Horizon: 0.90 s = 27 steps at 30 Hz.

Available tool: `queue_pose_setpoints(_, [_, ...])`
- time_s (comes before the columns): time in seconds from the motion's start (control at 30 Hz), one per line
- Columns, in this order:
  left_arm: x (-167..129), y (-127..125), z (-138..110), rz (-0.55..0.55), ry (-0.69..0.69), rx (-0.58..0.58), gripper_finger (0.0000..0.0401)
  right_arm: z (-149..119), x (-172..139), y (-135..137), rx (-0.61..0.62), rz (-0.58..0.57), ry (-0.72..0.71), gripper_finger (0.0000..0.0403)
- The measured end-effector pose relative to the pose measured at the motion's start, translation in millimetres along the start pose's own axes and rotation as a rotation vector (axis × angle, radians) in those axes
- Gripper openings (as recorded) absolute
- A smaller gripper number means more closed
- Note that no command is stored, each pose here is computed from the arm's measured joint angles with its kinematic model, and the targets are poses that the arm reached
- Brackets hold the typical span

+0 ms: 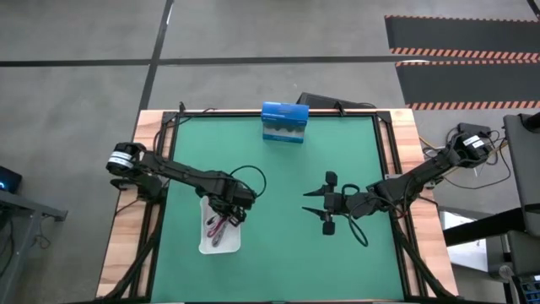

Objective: Pick and place USB-C Cables
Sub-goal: Put the white charger cable into the white bin, then return to Home Position

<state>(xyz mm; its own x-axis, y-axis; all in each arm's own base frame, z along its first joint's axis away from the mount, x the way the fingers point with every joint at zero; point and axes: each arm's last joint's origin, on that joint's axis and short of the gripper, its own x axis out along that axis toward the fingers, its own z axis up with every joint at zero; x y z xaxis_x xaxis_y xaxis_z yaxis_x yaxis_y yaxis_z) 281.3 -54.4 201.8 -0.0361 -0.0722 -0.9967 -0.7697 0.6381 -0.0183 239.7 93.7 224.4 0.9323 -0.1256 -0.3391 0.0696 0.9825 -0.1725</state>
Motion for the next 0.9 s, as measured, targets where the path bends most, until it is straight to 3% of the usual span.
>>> queue_pose_setpoints(0.2, [0,0,0,0.000,0.000,0.000,0.0013,0,0,0,0.000,0.000,0.000,0.0178])
queue_pose_setpoints(0.6, [0,0,0,0.000,0.000,-0.004,0.0094,0,0,0,0.000,0.000,0.000,0.0178])
queue_pose_setpoints(0.9, [-10,-1,-1,-0.041,-0.008,0.004,0.0110,0,0,0,0.000,0.001,0.000,0.0178])
